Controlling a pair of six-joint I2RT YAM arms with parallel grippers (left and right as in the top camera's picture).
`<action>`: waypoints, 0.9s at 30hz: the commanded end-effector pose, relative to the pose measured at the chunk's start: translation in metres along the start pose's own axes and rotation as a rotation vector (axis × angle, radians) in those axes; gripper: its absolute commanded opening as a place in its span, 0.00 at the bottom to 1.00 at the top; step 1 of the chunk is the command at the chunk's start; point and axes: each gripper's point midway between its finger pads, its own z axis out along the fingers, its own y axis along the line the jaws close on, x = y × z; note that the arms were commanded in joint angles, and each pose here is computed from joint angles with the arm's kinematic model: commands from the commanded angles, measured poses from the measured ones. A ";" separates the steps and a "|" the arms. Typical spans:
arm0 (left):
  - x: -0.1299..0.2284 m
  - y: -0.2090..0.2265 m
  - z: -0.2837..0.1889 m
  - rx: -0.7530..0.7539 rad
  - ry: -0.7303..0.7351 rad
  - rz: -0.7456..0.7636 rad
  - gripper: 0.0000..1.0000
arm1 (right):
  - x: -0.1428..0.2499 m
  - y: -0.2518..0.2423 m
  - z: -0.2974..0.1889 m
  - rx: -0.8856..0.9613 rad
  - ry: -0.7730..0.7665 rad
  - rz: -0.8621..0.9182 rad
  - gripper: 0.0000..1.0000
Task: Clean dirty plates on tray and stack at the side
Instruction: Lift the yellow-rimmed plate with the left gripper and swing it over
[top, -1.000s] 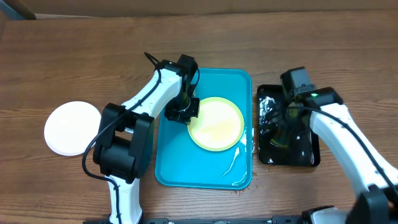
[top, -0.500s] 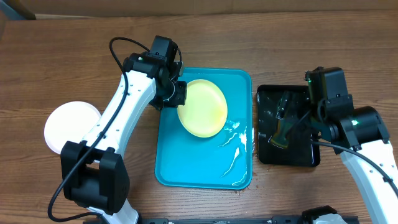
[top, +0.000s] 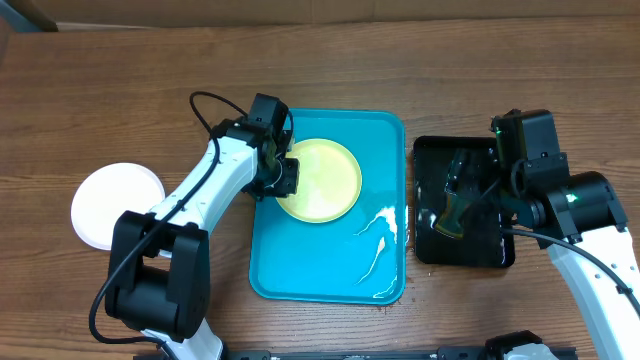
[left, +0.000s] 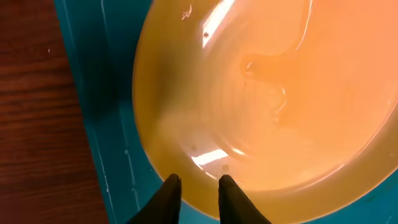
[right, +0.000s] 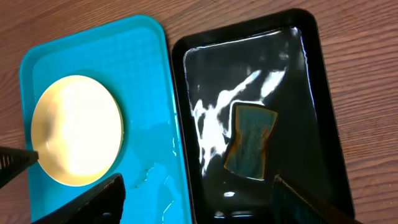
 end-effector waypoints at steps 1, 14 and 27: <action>-0.010 0.017 0.000 -0.039 -0.037 -0.100 0.33 | -0.008 0.002 -0.009 -0.017 -0.031 0.001 0.77; 0.000 0.019 0.039 0.036 -0.083 -0.093 0.35 | -0.005 0.000 -0.008 -0.010 -0.019 0.001 0.77; 0.004 0.021 0.035 0.041 -0.068 0.010 0.04 | -0.003 0.000 -0.009 -0.007 -0.014 0.001 0.77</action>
